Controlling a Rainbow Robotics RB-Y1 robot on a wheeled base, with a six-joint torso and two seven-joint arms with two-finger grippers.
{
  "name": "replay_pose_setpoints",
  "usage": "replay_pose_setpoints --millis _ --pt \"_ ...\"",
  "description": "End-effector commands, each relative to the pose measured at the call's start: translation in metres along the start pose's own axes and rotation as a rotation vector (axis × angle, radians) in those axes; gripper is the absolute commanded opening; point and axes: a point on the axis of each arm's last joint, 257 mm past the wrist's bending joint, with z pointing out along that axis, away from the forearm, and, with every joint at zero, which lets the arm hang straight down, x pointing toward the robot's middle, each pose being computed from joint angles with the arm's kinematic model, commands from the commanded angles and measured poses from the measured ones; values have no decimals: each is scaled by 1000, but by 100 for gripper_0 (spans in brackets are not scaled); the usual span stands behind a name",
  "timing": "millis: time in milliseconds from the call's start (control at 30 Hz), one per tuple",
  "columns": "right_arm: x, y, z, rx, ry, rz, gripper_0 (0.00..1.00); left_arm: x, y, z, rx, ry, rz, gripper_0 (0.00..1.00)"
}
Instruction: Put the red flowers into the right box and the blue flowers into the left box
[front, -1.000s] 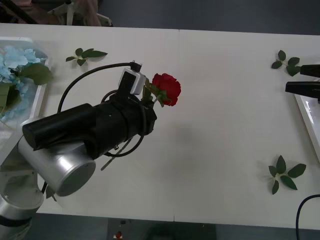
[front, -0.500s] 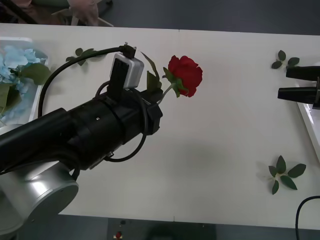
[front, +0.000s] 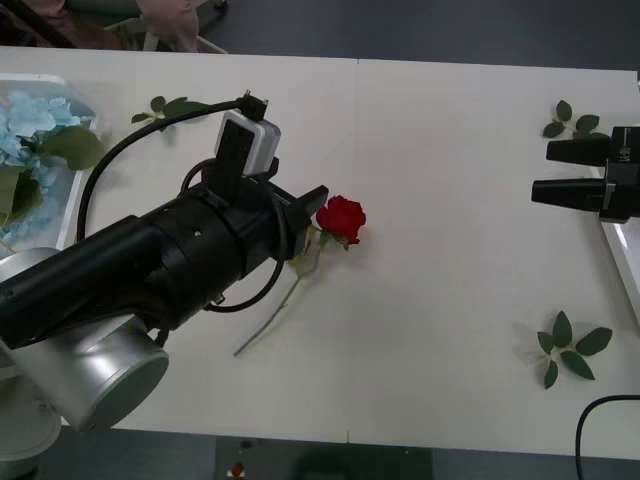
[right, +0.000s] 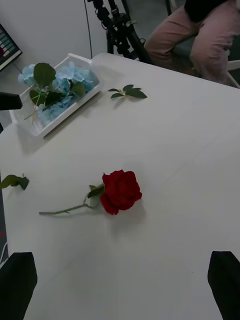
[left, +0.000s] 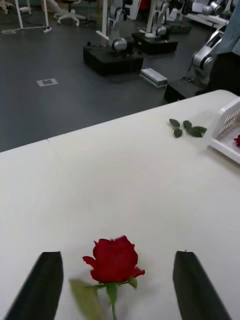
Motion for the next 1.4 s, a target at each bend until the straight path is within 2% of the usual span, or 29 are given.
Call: replay_pose_setpoints --millis 33,167,367,400,600,1000,1400 --pt "-31 9 1 -17 -47 -55 100 16 22 -5 -40 40 66 93" --pt "-35 18 2 -50 -59 -71 100 38 31 -8 -58 121 75 100" --pt "-35 29 0 -95 -53 -97 100 84 43 -16 -76 321 98 100" --pt "-36 31 -1 -99 -51 -132 100 98 42 -17 -67 379 98 100" --pt "-30 30 -7 -100 -12 -269 100 130 43 -6 -46 506 123 100" --pt "-23 28 -13 -92 8 -369 100 158 48 45 -54 616 152 100" --pt "-20 31 -14 -106 15 -394 100 184 30 97 -1 596 202 100"
